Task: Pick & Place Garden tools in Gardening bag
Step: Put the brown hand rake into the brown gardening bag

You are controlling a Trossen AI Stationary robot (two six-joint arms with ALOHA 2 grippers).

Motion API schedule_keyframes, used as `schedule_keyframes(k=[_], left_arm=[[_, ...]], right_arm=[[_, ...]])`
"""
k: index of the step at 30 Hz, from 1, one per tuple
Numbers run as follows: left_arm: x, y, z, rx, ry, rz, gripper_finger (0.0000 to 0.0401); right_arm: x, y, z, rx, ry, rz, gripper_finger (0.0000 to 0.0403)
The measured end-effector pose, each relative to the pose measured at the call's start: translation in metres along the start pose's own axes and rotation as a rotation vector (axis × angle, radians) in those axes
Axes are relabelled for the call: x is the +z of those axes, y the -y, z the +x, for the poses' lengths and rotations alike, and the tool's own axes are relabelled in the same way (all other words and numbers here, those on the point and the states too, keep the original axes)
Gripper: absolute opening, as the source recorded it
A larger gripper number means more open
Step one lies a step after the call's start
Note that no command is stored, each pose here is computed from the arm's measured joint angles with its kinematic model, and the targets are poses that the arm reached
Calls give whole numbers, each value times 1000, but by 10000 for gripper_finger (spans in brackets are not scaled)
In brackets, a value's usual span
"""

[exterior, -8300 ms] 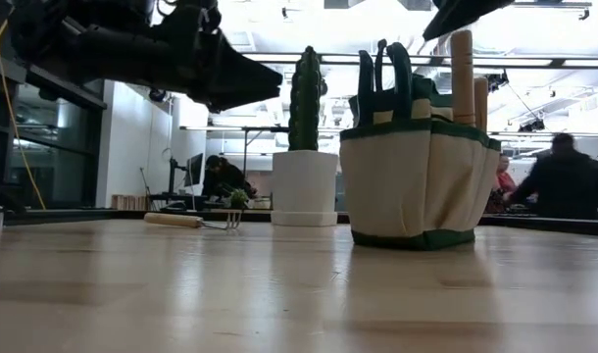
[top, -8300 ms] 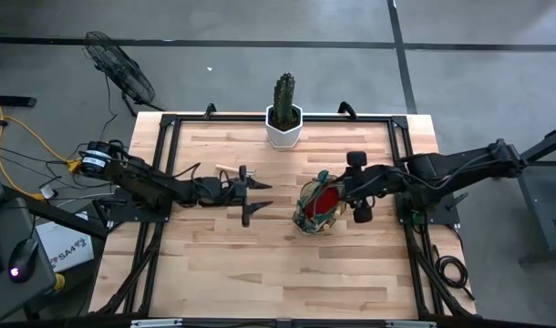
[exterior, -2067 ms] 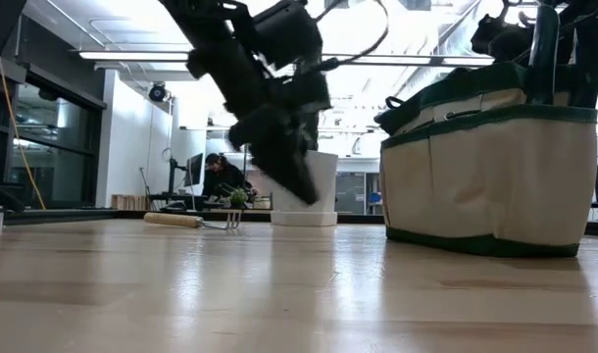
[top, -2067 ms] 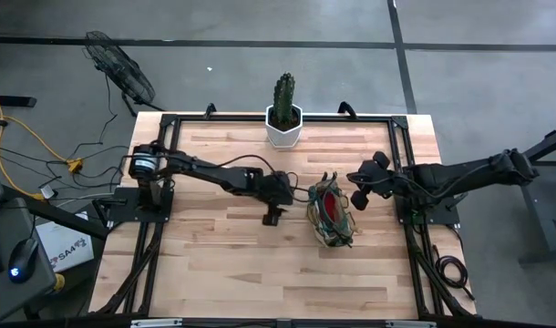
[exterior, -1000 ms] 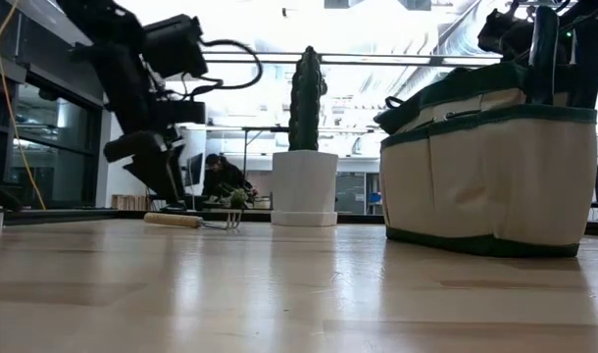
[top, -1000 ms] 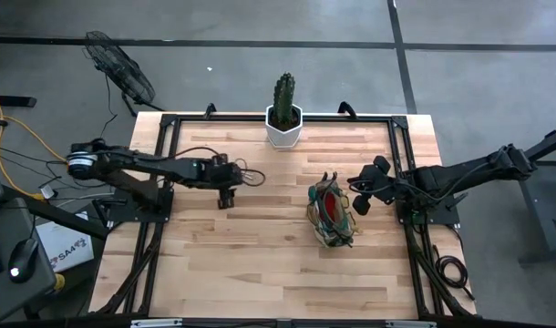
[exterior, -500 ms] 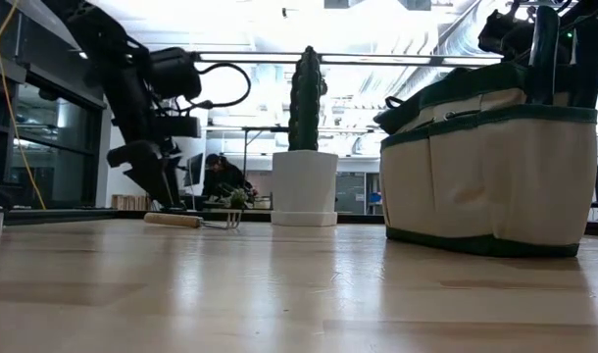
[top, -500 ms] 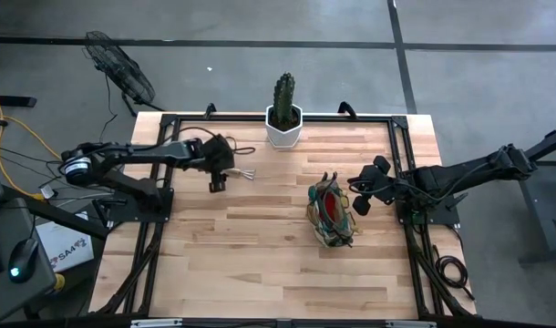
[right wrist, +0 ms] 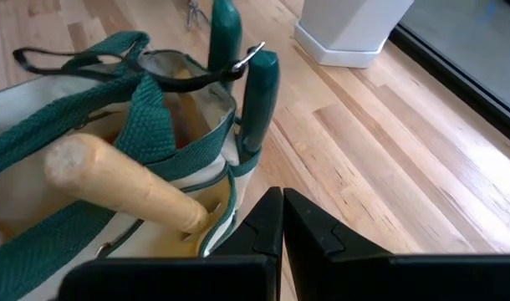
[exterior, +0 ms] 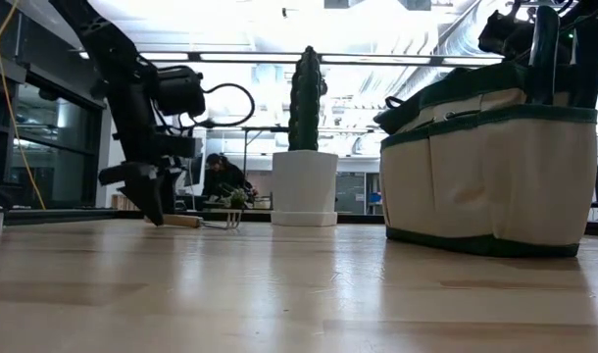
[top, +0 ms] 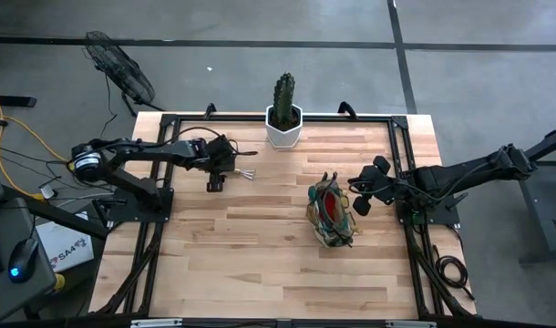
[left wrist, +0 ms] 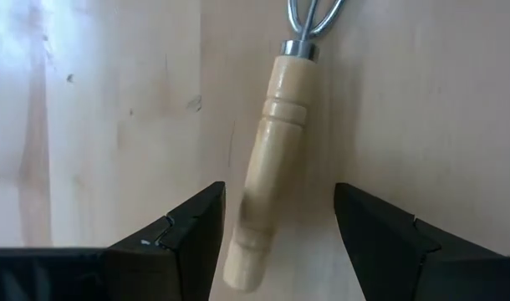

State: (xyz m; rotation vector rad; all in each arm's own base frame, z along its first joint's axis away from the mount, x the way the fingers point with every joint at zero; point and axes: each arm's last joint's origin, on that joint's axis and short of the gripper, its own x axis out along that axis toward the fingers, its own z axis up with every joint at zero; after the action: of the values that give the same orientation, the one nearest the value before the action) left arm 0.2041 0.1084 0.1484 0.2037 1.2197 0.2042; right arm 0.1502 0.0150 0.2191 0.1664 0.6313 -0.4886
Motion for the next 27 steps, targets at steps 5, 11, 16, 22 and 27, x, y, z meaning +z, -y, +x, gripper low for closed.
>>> schedule_keyframes(k=[5, 11, 16, 22, 27], left_arm=[[0, 1, 10, -15, -31, -5, 218], [-1, 1, 13, -14, -48, -49, 204], [-1, 2, 13, -31, -47, -50, 151], [-2, 3, 13, -57, -42, -58, 81], [-2, 4, 13, -66, -37, -80, 61]], right_arm=[[1, 1, -3, 25, 4, -24, 3], [2, 5, -9, 37, 34, -28, 3], [8, 6, -17, 54, 70, -23, 3], [24, 5, -26, 74, 129, -64, 3], [32, 3, -30, 93, 178, -78, 3]])
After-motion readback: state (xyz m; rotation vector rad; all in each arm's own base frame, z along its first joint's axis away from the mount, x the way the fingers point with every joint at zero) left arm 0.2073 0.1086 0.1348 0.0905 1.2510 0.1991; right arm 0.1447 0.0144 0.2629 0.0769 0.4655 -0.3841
